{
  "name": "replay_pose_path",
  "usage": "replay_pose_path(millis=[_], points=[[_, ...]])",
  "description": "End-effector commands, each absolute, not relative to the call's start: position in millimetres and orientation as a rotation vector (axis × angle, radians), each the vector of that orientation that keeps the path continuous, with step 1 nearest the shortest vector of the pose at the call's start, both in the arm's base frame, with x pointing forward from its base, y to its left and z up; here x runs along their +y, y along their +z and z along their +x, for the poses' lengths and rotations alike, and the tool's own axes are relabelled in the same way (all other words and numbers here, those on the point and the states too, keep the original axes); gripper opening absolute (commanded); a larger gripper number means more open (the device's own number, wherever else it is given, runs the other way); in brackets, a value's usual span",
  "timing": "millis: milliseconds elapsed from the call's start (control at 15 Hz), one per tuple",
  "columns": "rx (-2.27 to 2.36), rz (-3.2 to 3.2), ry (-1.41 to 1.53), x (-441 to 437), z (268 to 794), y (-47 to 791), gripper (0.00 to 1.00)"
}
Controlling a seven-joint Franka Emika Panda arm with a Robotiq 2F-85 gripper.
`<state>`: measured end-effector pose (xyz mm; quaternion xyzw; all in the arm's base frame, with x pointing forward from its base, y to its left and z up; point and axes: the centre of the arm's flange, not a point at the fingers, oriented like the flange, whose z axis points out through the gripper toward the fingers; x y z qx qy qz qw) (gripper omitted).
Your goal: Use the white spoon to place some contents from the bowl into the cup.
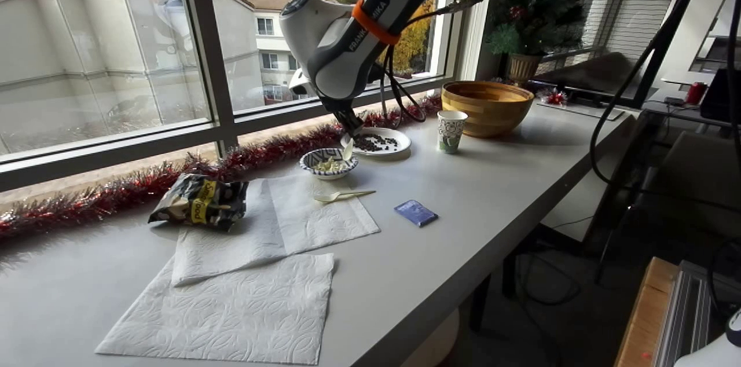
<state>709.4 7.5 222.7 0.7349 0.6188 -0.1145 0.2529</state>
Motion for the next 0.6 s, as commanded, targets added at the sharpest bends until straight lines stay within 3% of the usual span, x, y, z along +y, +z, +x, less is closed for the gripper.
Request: replay_pose_path(millis=[0,533], points=[[1.701,1.942,-0.357,9.7,716.8,215.4,0.03],[1.723,1.954,-0.365,14.1,713.9,197.5,0.03]])
